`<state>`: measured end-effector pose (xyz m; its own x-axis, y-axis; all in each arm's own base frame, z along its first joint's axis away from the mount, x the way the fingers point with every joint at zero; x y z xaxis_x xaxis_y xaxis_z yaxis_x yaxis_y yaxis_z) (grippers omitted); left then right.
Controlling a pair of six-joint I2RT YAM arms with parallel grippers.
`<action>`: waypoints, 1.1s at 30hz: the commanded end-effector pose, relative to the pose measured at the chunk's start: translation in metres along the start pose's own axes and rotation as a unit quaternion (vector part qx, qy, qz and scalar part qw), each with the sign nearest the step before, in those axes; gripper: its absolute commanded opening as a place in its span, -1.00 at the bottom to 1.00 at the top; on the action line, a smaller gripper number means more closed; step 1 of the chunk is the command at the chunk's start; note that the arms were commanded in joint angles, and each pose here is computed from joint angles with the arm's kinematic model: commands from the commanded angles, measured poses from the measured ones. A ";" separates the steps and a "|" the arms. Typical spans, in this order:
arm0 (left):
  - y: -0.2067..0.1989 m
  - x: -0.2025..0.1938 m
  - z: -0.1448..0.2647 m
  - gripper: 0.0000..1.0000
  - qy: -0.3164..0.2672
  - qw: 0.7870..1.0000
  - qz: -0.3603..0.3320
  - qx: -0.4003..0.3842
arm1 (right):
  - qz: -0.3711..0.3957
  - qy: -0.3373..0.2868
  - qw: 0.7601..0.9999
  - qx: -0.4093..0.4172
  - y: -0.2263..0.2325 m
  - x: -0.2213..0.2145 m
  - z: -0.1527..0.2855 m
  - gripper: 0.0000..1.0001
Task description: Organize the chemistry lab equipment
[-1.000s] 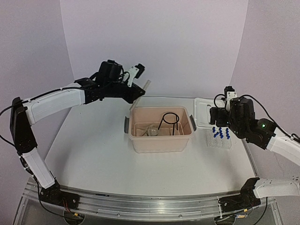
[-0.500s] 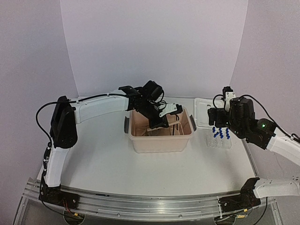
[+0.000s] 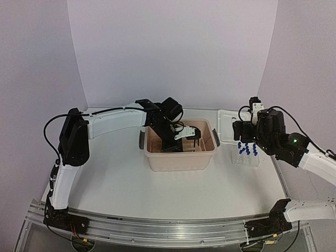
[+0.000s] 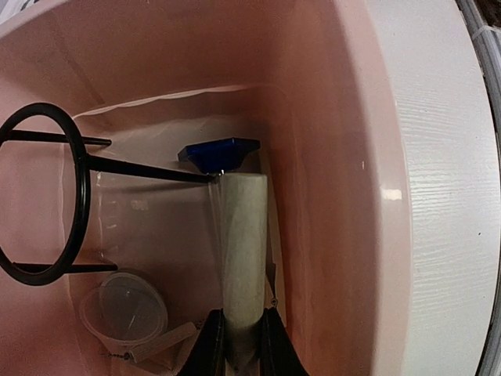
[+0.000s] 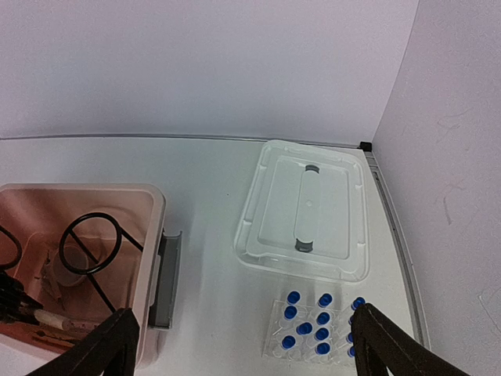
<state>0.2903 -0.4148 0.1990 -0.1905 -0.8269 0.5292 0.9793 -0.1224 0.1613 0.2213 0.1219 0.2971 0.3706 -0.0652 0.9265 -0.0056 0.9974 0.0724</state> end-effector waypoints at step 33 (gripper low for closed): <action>0.034 0.071 0.094 0.91 -0.125 0.973 0.009 0.193 | -0.021 -0.020 0.998 -0.050 0.008 0.036 -0.018 0.95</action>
<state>0.3035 -0.4306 0.2205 -0.1816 -0.8041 0.5660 0.9620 -0.0259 0.2719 0.2337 0.1281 0.3017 0.3759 -0.0692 0.9241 0.0359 0.9975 0.0601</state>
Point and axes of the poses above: each gripper's point midway between its finger pads, its own z axis back along the fingers, its own y axis along the line the jaws close on, x = y × z, the point moved 9 cm from there along z, back along the fingers, and after that the axes turned 6 degrees about -z, right-handed, at the moved point
